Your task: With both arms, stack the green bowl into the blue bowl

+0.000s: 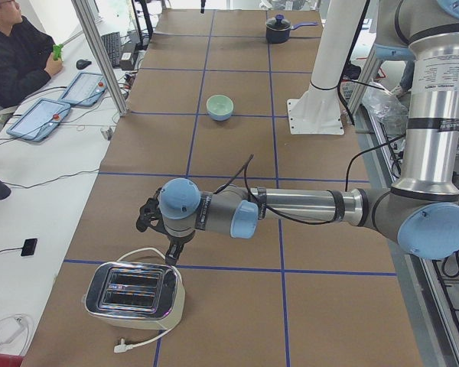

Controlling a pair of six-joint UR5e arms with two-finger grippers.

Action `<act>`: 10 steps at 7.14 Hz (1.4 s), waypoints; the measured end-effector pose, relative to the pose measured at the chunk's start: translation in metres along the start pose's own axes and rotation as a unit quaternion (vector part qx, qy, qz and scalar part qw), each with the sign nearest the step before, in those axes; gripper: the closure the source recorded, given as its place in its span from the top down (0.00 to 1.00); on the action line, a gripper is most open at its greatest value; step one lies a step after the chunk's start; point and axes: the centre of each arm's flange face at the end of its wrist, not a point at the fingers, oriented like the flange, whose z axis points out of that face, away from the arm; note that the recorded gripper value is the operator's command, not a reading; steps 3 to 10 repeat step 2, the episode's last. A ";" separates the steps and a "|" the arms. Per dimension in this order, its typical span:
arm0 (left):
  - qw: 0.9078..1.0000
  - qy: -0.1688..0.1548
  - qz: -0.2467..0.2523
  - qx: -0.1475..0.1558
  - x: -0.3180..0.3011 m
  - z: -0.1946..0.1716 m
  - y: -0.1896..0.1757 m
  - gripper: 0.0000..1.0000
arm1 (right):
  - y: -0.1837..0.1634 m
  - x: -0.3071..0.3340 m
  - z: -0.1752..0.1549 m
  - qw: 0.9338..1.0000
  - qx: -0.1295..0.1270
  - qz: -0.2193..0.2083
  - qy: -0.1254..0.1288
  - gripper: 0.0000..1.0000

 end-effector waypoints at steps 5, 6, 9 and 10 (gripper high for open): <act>1.000 0.000 0.001 0.001 0.003 0.000 0.019 0.98 | 0.000 -0.001 -0.004 1.000 0.003 -0.001 -0.001 1.00; 1.000 0.000 0.001 0.001 0.003 0.000 0.019 0.98 | 0.000 -0.001 -0.004 1.000 0.003 -0.001 -0.001 1.00; 1.000 0.000 0.001 0.001 0.003 0.000 0.019 0.98 | 0.000 -0.001 -0.004 1.000 0.003 -0.001 -0.001 1.00; 1.000 0.000 0.001 0.001 0.003 0.000 0.019 0.98 | 0.000 -0.001 -0.004 1.000 0.003 -0.001 -0.001 1.00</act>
